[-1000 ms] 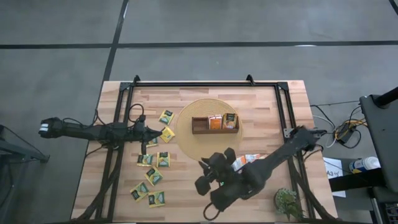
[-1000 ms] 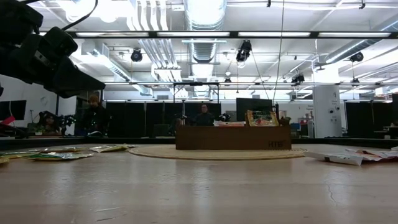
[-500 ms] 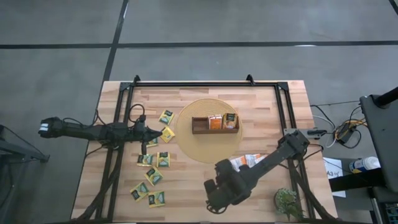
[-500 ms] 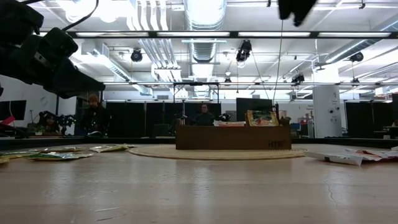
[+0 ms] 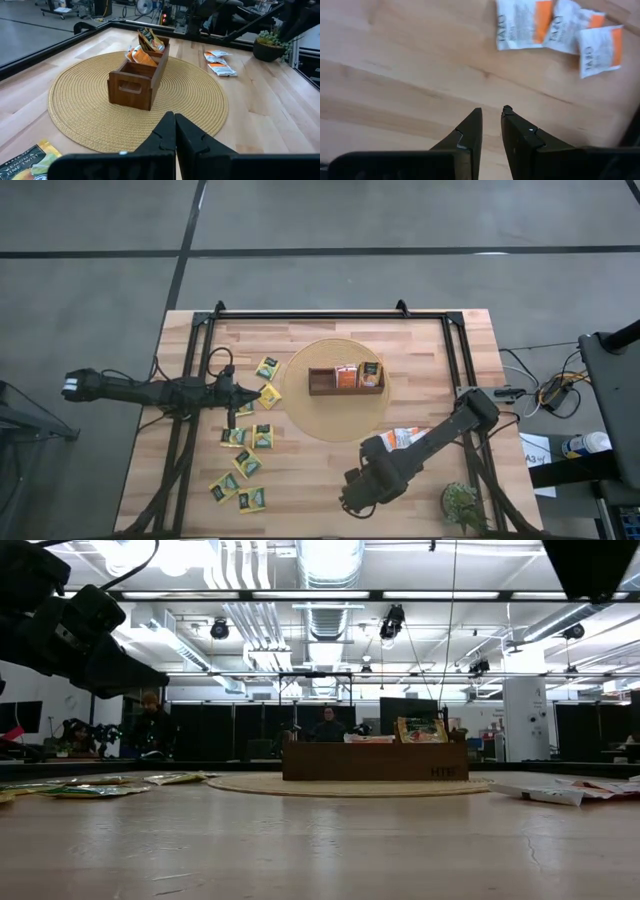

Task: Pick & Place Tea
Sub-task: Put the white tea bag into the middle section of the wooden organizer

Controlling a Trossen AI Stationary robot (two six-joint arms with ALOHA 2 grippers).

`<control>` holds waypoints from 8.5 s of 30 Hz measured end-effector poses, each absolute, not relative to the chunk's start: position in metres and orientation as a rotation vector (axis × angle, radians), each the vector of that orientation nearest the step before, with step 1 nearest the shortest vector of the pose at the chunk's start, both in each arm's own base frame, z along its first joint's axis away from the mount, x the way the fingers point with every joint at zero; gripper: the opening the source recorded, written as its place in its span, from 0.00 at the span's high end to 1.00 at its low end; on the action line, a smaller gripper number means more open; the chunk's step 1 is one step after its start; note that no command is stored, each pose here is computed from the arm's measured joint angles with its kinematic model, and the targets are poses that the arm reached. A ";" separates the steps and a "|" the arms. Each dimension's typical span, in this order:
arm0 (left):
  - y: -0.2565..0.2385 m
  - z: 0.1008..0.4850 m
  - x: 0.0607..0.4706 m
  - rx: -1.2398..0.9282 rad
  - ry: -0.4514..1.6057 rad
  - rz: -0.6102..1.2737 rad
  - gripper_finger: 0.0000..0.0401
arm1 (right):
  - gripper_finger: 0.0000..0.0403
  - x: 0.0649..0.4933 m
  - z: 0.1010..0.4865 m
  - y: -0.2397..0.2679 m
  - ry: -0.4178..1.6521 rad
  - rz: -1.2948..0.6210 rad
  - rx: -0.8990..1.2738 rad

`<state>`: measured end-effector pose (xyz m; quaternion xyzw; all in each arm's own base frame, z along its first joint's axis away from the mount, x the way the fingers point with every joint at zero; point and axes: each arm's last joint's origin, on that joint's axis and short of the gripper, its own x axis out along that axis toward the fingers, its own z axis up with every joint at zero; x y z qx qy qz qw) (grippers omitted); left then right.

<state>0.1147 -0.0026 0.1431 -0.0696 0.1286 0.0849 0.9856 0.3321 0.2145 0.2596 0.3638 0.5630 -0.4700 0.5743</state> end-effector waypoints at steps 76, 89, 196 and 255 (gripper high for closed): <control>-0.003 0.143 0.115 -0.139 0.259 0.170 1.00 | 0.58 0.251 0.153 0.164 1.497 -1.361 0.648; -0.003 0.143 0.115 -0.140 0.259 0.171 1.00 | 0.58 0.240 0.138 0.158 1.517 -1.413 0.646; -0.003 0.142 0.115 -0.138 0.267 0.171 1.00 | 0.98 0.276 0.155 0.168 1.491 -1.163 0.823; -0.003 0.142 0.115 -0.137 0.271 0.171 1.00 | 0.98 0.362 0.277 -0.067 1.040 0.201 0.301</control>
